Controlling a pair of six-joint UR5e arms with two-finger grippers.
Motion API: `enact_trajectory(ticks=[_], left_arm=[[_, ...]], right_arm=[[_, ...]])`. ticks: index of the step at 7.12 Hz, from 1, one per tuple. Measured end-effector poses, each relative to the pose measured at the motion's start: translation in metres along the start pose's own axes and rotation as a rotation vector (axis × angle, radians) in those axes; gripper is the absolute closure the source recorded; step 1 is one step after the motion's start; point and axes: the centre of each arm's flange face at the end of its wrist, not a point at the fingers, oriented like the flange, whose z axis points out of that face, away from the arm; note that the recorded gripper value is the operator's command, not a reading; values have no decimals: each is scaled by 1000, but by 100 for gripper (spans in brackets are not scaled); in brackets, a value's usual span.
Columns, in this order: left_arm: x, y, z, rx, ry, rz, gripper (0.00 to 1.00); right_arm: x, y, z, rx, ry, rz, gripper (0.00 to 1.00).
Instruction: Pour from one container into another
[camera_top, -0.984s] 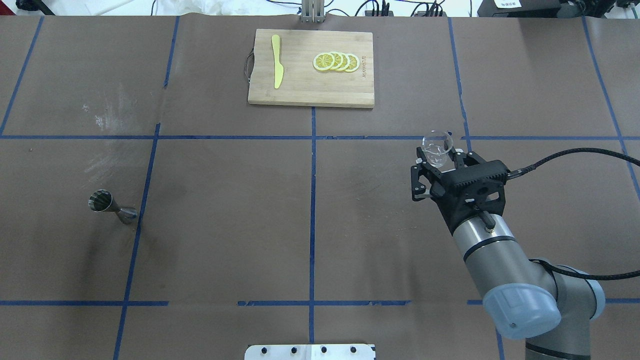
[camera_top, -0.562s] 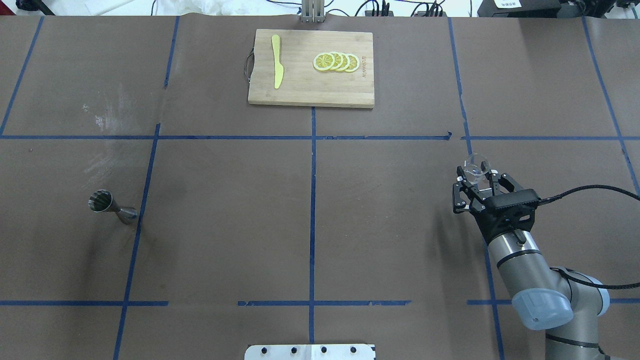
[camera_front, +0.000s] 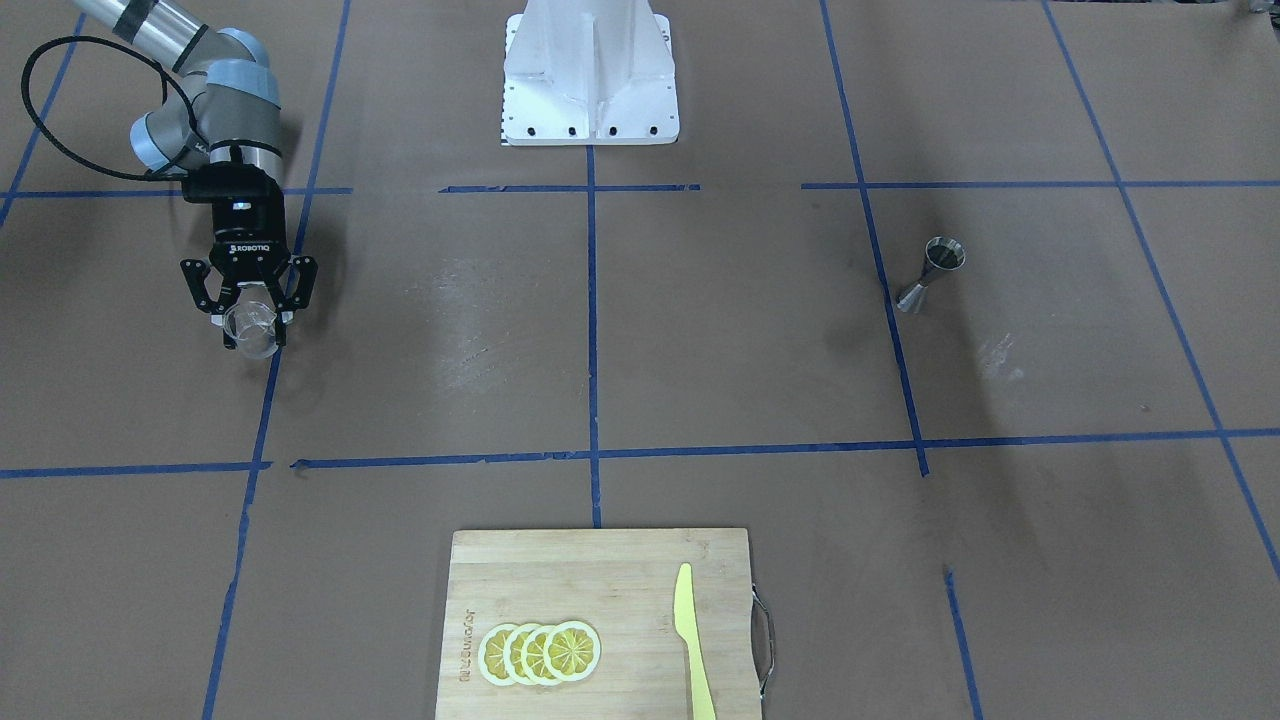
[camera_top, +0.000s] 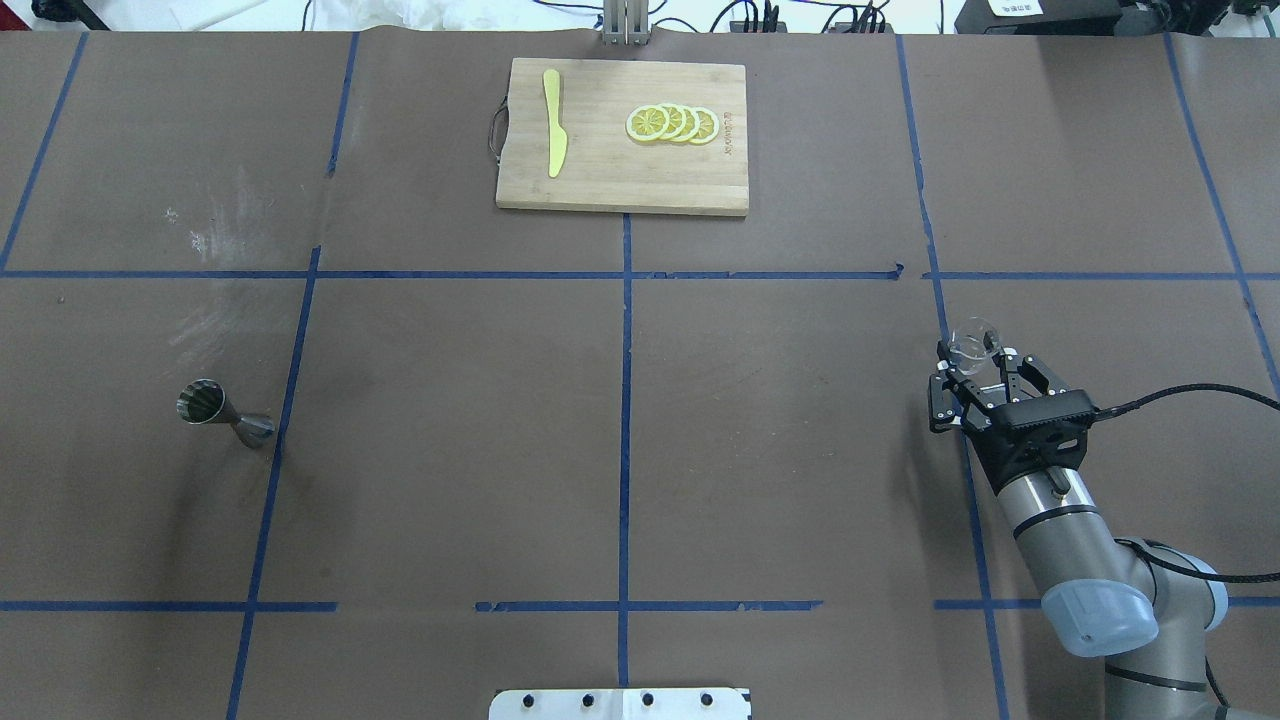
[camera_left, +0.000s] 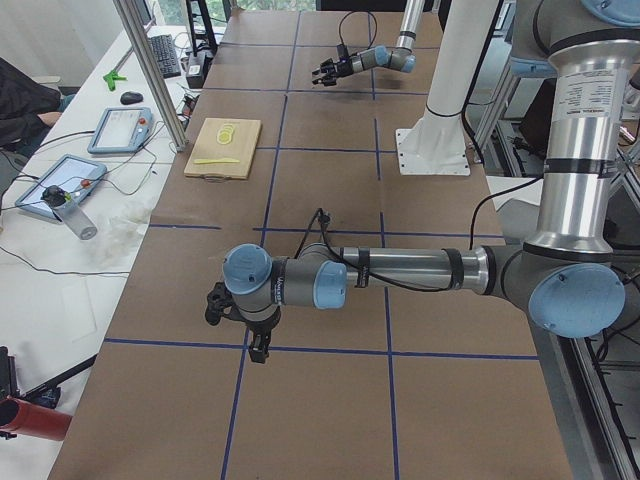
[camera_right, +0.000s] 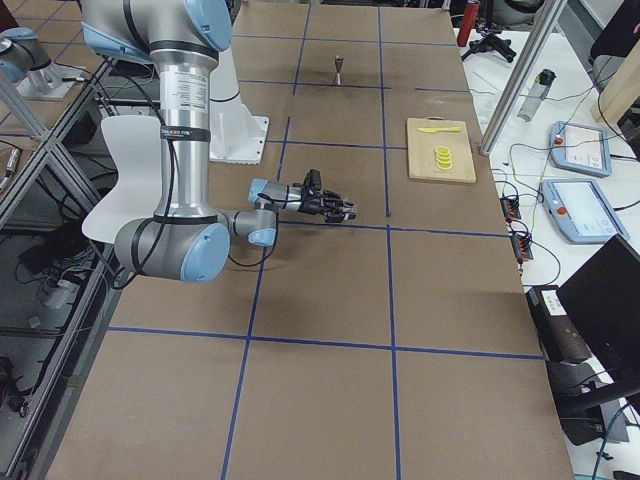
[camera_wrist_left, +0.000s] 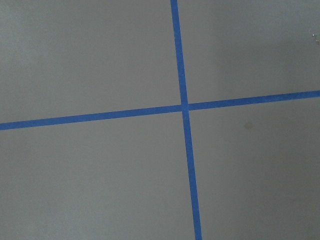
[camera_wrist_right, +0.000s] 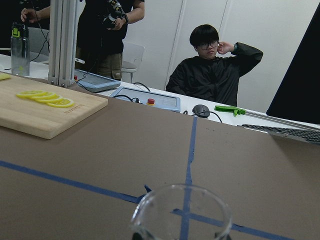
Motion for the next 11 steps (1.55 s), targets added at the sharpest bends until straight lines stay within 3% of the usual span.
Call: enact_trajectory(ticks=[4, 11], left_arm=[[2, -3, -2, 4, 0, 5, 0], [3, -6, -3, 6, 0, 8, 0]], right_arm=[[7, 13, 2, 7, 21, 50, 100], [0, 29, -4, -45, -15, 111, 100]])
